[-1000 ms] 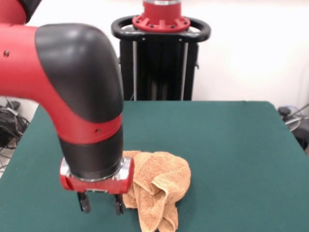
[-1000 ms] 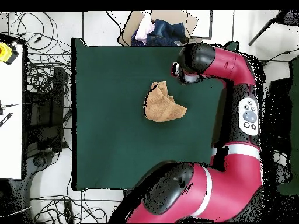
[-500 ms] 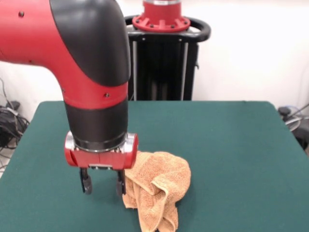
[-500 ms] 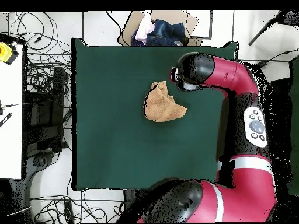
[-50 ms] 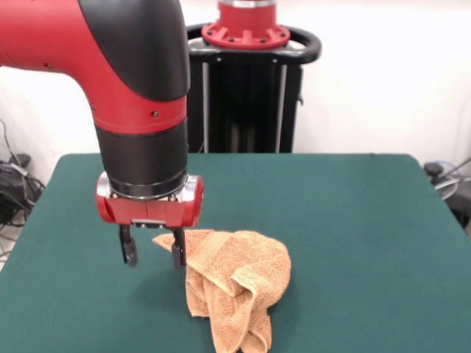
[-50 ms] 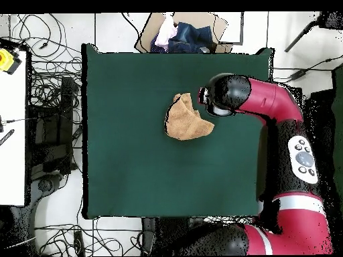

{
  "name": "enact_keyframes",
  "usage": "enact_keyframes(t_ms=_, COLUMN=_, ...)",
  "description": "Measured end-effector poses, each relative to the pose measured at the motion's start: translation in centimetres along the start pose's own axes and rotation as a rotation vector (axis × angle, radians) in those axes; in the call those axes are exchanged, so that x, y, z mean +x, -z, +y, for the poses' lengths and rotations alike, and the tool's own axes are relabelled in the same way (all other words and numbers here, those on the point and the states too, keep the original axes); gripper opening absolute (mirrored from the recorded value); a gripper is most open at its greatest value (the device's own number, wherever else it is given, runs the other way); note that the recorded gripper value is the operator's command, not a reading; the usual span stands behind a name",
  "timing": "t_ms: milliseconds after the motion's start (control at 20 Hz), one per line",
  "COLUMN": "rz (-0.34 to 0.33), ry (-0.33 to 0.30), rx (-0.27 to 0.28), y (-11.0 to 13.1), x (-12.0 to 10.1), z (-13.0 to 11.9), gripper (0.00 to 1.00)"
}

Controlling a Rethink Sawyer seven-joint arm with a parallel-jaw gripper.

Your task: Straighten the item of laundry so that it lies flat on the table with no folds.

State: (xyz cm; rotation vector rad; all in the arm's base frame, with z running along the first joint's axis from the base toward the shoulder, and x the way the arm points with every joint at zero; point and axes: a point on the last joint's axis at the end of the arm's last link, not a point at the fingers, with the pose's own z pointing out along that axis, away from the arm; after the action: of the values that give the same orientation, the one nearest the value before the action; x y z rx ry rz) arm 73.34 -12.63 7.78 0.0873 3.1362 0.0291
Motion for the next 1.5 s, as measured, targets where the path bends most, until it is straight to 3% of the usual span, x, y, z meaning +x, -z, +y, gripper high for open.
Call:
enact_keyframes(t_ms=700, rz=-0.025, ry=0.011, rx=-0.004, y=-0.4, x=3.6, z=0.8, gripper=1.00)
enact_keyframes(t_ms=950, rz=-0.041, ry=0.014, rx=-0.001, y=-0.1, x=3.6, z=0.9, gripper=1.00)
enact_keyframes(t_ms=1500, rz=-0.070, ry=0.011, rx=0.023, y=3.1, x=1.9, z=0.1, gripper=1.00)
